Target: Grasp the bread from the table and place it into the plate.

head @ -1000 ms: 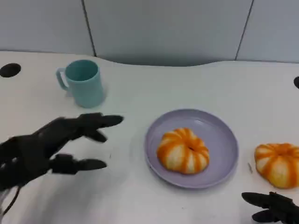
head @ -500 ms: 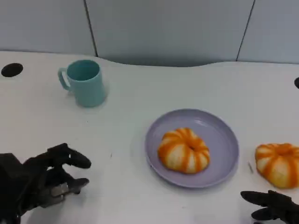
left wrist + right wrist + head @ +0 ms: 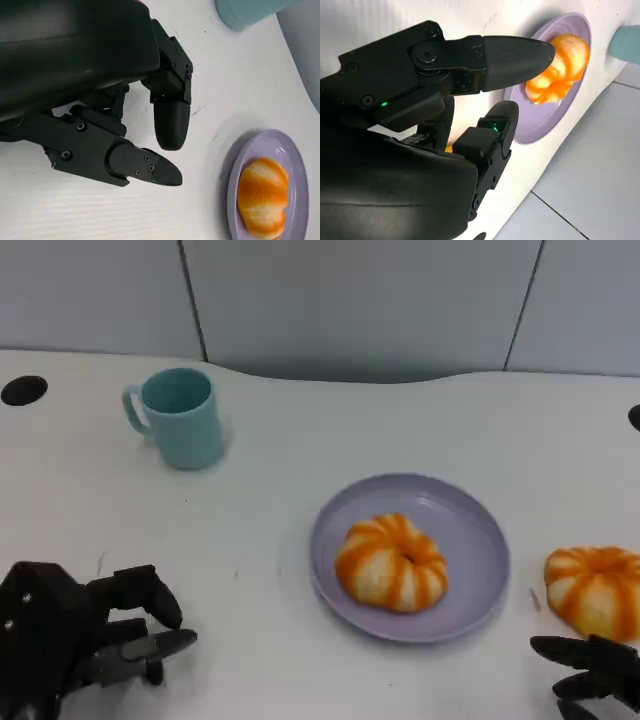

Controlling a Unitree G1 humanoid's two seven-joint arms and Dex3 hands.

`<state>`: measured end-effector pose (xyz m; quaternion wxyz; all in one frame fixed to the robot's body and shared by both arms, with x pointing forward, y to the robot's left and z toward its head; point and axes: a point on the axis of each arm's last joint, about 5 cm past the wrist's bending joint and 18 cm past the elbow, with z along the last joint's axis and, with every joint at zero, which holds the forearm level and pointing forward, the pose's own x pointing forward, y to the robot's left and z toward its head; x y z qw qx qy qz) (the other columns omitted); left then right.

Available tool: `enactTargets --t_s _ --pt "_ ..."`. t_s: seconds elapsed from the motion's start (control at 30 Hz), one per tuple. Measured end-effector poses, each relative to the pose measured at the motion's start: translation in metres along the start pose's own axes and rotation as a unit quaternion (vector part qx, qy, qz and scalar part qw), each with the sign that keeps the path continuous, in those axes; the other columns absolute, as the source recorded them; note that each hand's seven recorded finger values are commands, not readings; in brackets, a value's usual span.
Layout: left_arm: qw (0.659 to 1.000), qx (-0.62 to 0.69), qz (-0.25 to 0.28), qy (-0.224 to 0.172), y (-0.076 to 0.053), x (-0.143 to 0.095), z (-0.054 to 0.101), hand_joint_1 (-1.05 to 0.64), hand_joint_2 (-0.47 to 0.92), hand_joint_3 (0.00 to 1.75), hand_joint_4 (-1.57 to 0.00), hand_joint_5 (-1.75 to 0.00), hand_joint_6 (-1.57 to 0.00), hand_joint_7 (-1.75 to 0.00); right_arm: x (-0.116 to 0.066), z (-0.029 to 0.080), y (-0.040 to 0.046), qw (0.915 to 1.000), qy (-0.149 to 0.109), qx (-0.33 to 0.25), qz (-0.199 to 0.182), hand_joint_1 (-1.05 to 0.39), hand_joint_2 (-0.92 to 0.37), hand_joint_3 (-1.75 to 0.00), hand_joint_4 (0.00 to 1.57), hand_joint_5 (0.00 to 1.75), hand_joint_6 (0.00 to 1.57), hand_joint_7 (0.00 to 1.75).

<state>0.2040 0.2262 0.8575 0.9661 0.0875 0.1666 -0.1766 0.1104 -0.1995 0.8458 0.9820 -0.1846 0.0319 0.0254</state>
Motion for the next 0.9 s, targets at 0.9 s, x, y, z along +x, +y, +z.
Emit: enactTargets --t_s 0.9 --pt "1.0 0.018 0.0 -0.006 -0.0003 0.0013 -0.001 -0.33 0.92 0.04 -0.79 -1.75 -0.62 -1.75 0.0048 -0.0034 0.0003 0.9999 -0.014 -0.002 -0.002 -0.41 -0.92 -0.46 0.48 1.15 0.72 0.19"
